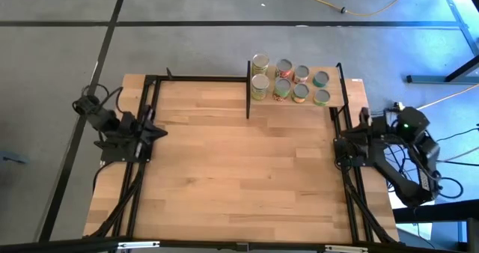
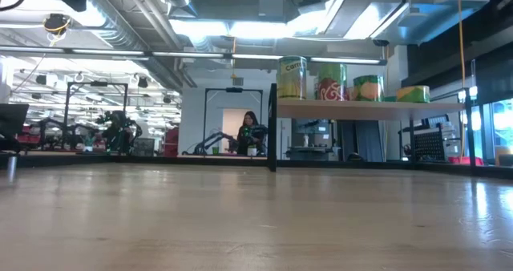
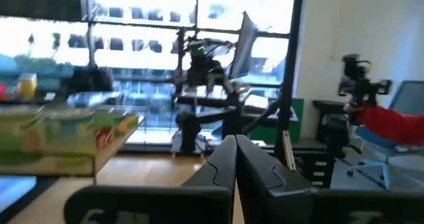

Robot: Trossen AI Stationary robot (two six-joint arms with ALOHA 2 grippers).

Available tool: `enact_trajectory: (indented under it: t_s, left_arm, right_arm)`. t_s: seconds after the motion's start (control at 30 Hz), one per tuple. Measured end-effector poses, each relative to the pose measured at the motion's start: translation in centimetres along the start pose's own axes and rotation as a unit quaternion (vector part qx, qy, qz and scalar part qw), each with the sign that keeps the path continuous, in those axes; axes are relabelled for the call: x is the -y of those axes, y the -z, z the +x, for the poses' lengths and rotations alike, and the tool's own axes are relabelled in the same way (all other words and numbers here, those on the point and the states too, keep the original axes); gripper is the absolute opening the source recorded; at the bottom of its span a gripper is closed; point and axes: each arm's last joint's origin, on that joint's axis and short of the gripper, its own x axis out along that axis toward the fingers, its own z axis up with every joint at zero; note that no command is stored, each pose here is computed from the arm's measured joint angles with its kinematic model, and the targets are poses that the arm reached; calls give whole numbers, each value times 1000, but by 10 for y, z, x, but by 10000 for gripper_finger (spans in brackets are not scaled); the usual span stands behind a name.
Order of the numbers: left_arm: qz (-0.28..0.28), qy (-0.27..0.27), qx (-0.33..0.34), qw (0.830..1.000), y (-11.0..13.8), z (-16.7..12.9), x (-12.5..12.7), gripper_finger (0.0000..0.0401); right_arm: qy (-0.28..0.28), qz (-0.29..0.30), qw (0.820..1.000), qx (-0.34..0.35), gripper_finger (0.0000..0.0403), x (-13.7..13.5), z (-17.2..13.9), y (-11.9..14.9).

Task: Pick and place cans onto a shelf
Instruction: Return to Home Position

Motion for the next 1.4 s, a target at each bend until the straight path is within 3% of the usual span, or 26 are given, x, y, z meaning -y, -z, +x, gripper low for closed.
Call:
enact_trajectory:
  t_s: [0.2, 0.43, 0.77, 1.03, 1.17, 1.4]
  left_arm:
    - [13, 30, 40, 999, 21, 7, 7, 0]
    - [3, 32, 34, 999, 42, 11, 10, 0]
    - [-7, 32, 35, 999, 45, 11, 10, 0]
    - [-9, 17, 34, 999, 45, 11, 9, 0]
    - [-13, 10, 35, 999, 44, 11, 9, 0]
    - [-11, 10, 37, 999, 44, 11, 9, 0]
  right_arm:
    - [-40, 3, 999, 15, 2, 18, 21, 10]
    - [-52, 23, 998, 9, 1, 29, 33, 21]
    - [-46, 21, 999, 16, 1, 28, 32, 18]
    - [43, 49, 998, 19, 1, 33, 32, 18]
    - [88, 45, 992, 80, 2, 36, 30, 4]
    - [87, 20, 986, 144, 2, 54, 48, 10]
